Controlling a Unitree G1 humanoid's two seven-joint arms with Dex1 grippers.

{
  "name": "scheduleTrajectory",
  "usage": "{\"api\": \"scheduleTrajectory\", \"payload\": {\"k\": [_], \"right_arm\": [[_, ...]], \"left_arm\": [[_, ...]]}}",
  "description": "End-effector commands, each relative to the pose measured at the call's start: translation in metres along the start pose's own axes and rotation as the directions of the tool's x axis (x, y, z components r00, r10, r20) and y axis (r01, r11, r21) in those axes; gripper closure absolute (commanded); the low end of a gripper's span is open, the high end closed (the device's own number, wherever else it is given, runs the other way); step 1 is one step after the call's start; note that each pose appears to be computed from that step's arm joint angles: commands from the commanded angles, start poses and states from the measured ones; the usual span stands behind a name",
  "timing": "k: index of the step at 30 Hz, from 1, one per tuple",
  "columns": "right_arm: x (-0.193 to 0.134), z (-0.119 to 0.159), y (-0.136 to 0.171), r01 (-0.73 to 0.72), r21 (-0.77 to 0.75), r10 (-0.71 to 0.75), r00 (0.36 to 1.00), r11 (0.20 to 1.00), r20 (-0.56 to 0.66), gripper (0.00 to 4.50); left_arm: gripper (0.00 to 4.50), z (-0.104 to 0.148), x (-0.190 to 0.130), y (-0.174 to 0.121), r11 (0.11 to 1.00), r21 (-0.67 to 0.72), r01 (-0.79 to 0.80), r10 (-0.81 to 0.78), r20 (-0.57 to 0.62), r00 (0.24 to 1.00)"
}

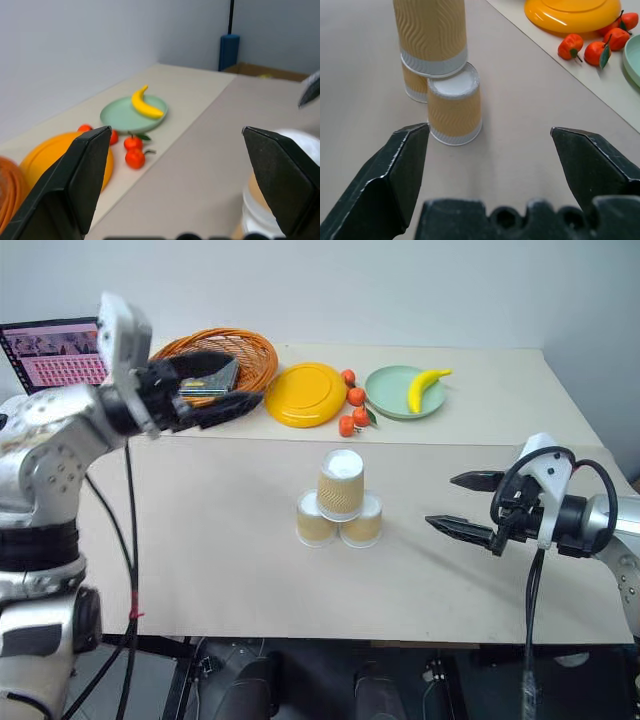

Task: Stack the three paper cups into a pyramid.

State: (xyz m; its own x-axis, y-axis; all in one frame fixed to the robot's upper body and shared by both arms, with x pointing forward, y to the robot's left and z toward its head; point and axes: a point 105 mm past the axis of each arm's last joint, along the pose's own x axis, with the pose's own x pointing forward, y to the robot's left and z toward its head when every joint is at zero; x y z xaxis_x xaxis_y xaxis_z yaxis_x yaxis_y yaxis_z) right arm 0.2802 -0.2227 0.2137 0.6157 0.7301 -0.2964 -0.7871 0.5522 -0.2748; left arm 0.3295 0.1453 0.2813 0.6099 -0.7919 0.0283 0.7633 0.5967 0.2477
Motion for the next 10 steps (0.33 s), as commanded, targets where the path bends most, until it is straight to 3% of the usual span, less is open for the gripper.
{"api": "scheduleTrajectory", "payload": {"k": [1, 5, 10], "right_arm": [[0.003, 0.0, -0.009, 0.013, -0.028, -0.012, 1.0, 1.0, 0.016, 0.0], [0.01, -0.008, -0.02, 0.024, -0.013, -0.024, 1.0, 1.0, 0.02, 0.0], [0.018, -0.017, -0.023, 0.032, -0.016, -0.032, 0.999, 0.999, 0.01, 0.0]], "left_arm": [[0.04, -0.018, -0.01, -0.008, 0.998, 0.036, -0.05, 0.051, -0.041, 0.998], [0.04, -0.058, -0.029, -0.011, 0.992, 0.073, -0.106, 0.116, -0.15, 0.982], [0.04, -0.061, -0.032, -0.006, 0.982, 0.081, -0.172, 0.181, -0.122, 0.976]]}}
